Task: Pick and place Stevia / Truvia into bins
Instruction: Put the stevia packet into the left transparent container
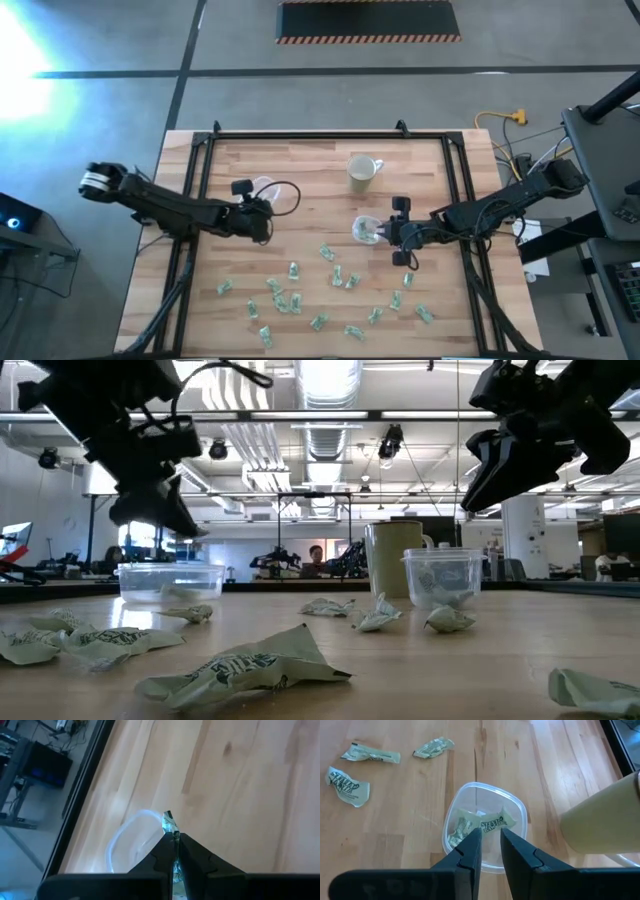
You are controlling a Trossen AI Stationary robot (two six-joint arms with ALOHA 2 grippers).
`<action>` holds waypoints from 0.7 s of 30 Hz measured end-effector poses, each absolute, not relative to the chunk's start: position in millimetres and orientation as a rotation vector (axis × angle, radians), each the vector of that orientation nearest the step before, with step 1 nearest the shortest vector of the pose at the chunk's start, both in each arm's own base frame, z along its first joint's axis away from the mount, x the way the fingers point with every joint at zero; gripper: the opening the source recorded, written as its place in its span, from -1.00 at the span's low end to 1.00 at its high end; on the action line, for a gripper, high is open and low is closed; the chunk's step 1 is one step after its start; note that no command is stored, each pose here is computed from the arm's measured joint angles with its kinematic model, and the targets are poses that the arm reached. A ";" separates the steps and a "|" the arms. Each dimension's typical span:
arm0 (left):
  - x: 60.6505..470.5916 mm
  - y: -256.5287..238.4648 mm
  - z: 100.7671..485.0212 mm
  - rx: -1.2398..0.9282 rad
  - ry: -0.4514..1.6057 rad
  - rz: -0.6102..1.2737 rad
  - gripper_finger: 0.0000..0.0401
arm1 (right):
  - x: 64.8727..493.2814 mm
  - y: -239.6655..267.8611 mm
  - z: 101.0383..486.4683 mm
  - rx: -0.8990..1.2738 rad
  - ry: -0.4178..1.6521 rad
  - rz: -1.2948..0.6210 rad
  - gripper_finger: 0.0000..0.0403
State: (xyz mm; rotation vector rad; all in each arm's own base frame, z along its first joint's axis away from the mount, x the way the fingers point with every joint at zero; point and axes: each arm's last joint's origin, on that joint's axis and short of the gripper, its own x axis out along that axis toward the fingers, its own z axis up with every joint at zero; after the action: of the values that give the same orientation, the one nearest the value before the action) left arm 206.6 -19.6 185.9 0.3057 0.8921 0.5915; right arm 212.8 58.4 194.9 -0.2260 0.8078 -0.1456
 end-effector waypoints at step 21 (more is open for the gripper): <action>192.0 -16.4 176.9 0.319 0.901 0.613 -0.93 | 213.0 58.4 195.0 -0.225 0.805 -0.146 -0.70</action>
State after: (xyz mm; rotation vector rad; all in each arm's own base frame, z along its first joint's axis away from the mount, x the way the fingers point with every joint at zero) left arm 192.0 -16.4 176.9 0.3192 0.9013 0.6127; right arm 213.0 58.4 195.0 -0.2246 0.8049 -0.1459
